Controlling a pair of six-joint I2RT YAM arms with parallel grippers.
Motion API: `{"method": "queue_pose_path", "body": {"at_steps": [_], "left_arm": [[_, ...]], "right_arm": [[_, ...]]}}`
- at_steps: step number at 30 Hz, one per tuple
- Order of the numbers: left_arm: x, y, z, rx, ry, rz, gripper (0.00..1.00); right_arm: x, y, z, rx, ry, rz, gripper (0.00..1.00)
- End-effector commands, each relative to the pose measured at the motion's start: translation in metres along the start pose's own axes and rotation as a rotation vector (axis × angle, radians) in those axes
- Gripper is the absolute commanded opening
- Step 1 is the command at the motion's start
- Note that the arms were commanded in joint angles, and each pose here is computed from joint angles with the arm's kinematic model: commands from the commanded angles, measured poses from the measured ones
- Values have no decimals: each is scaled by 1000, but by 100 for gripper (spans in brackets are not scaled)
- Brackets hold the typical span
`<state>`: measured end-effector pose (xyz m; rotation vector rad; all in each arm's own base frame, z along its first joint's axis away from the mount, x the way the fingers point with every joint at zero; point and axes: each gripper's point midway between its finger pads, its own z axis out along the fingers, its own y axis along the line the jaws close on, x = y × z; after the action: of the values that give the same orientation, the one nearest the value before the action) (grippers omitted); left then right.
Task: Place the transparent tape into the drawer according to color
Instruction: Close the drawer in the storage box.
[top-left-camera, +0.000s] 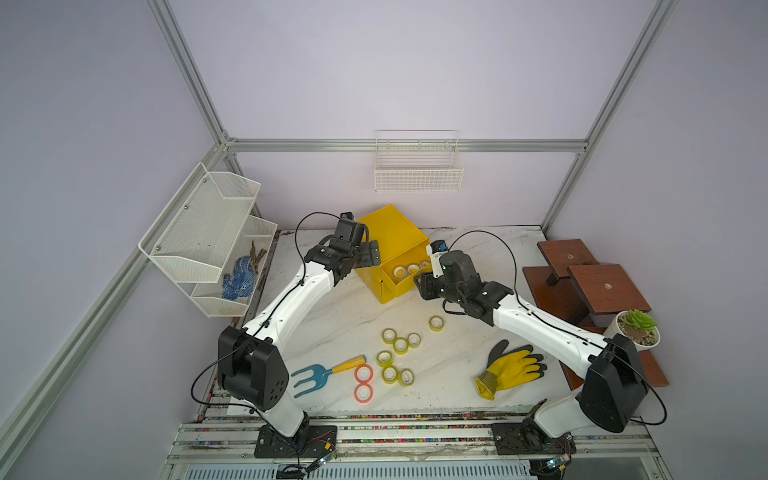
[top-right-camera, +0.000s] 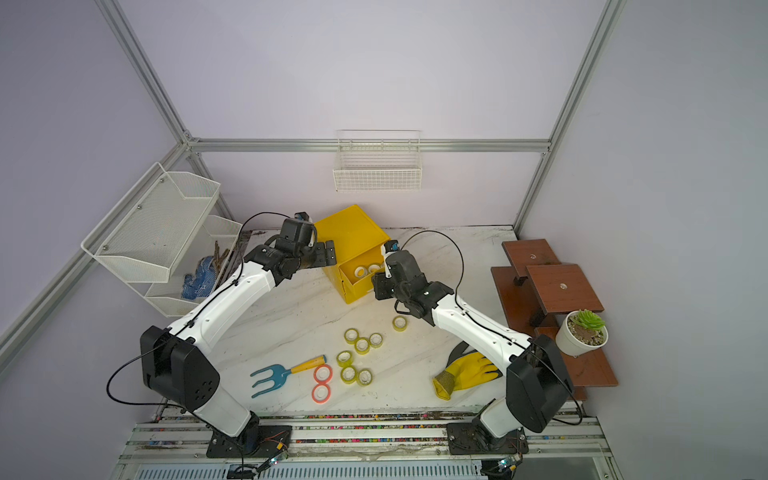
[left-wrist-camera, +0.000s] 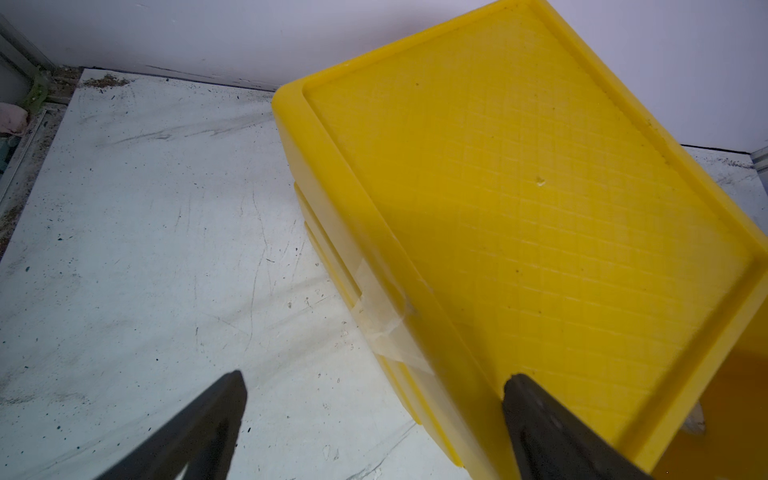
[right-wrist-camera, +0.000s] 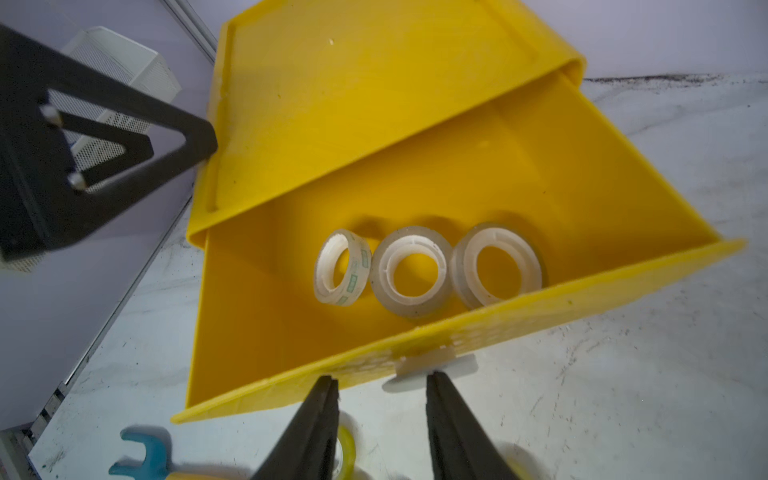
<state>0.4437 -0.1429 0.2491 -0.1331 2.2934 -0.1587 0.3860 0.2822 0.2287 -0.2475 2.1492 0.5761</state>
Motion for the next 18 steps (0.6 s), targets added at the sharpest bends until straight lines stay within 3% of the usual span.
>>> {"method": "queue_pose_path", "body": {"at_steps": [1, 10, 18], "left_arm": [[9, 7, 10, -22, 32, 8, 100], [14, 7, 17, -23, 50, 13, 100], [20, 7, 21, -20, 70, 16, 100]], "right_arm": [[-29, 9, 15, -30, -96, 2, 40], [-43, 14, 54, -61, -168, 34, 40], [-43, 17, 64, -107, -218, 75, 44]]}}
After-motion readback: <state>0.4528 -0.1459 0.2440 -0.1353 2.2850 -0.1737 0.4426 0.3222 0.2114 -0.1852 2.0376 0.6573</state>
